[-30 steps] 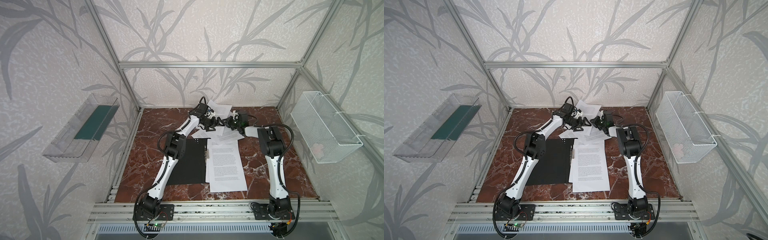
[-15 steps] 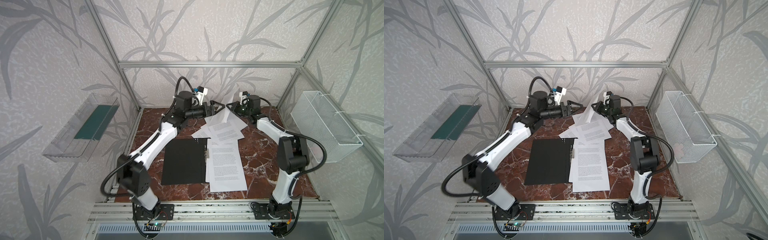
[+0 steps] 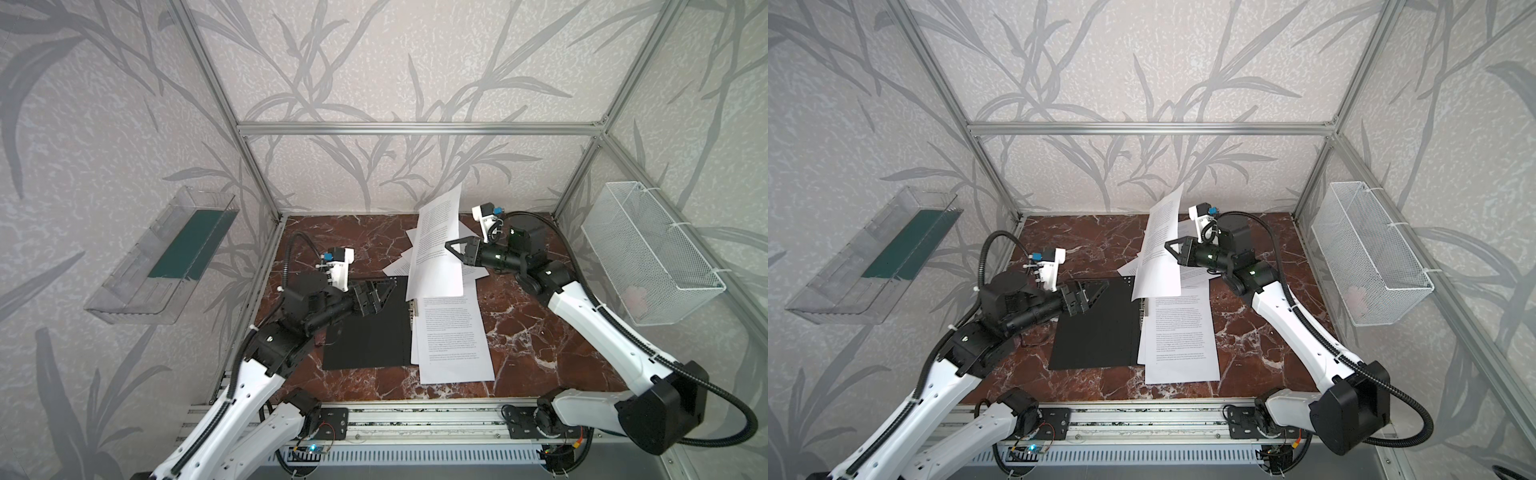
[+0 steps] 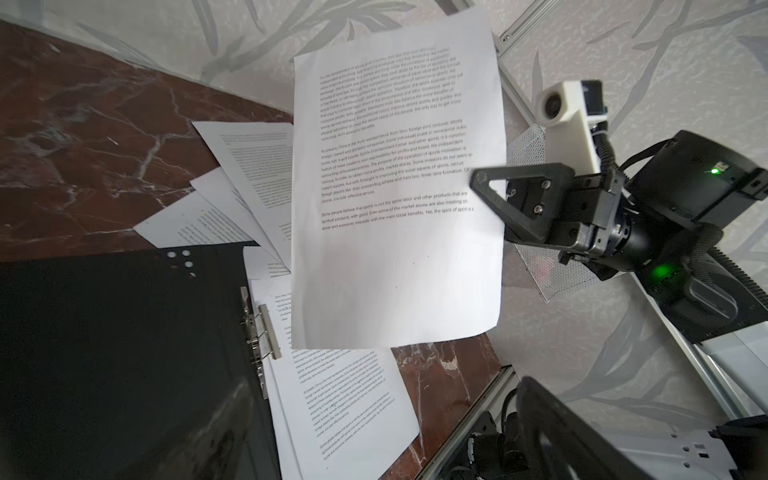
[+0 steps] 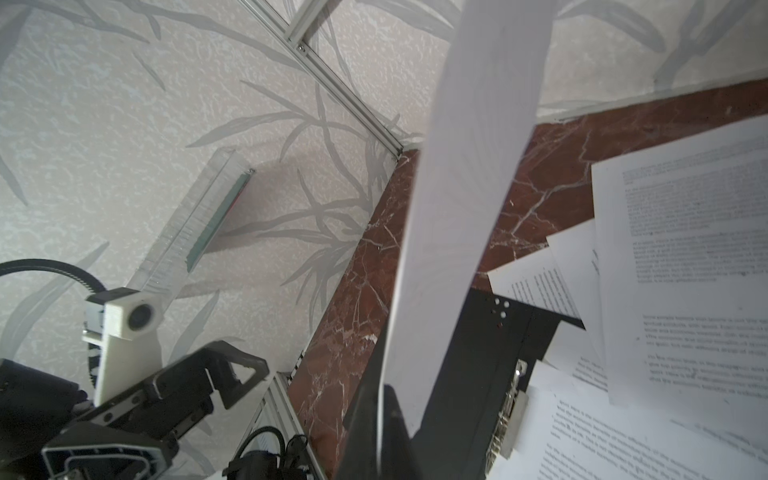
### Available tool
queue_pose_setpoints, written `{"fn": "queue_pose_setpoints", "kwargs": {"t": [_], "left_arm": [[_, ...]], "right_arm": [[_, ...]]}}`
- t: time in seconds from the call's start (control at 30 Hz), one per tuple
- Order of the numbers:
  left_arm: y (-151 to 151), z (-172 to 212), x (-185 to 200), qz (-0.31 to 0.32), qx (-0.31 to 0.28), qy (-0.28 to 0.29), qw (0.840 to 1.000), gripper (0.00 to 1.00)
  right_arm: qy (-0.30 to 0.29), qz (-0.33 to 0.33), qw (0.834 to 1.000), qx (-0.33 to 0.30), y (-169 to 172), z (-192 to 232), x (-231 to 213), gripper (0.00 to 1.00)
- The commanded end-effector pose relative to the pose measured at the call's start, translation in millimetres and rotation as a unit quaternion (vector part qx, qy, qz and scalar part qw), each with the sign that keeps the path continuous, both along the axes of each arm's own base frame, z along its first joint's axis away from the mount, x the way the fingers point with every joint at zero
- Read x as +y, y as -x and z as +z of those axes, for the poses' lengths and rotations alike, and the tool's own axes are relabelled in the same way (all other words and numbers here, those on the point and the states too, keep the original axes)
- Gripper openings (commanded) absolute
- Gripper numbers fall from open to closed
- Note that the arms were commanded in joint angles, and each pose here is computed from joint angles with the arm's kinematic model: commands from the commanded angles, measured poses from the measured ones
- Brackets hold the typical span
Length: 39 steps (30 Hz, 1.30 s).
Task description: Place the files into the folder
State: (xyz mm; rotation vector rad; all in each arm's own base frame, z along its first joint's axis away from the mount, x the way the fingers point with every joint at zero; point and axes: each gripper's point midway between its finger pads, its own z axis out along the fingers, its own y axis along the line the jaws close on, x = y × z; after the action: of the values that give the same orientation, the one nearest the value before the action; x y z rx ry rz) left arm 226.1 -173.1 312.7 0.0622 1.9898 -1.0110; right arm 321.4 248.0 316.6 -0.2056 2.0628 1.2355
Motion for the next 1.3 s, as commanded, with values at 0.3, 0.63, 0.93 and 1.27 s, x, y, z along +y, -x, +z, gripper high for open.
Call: {"fn": "queue_pose_setpoints", "kwargs": {"t": [0.3, 0.63, 0.93, 1.27], "left_arm": [[39, -88, 22, -0.043, 0.072, -0.15, 0.985, 0.99], [35, -97, 20, -0.051, 0.089, -0.155, 0.983, 0.99], [32, -108, 19, -0.049, 0.108, -0.162, 0.98, 0.99], [31, -110, 19, -0.048, 0.114, -0.163, 0.979, 0.99]], "right_arm": [[0.008, 0.0, 0.994, 0.108, 63, -94, -61, 0.0], [0.294, -0.059, 0.932, 0.203, 73, -238, -116, 0.0], [0.264, -0.047, 0.941, 0.205, 71, -255, -104, 0.0], [0.249, -0.074, 0.943, 0.206, 66, -255, -106, 0.0]]}}
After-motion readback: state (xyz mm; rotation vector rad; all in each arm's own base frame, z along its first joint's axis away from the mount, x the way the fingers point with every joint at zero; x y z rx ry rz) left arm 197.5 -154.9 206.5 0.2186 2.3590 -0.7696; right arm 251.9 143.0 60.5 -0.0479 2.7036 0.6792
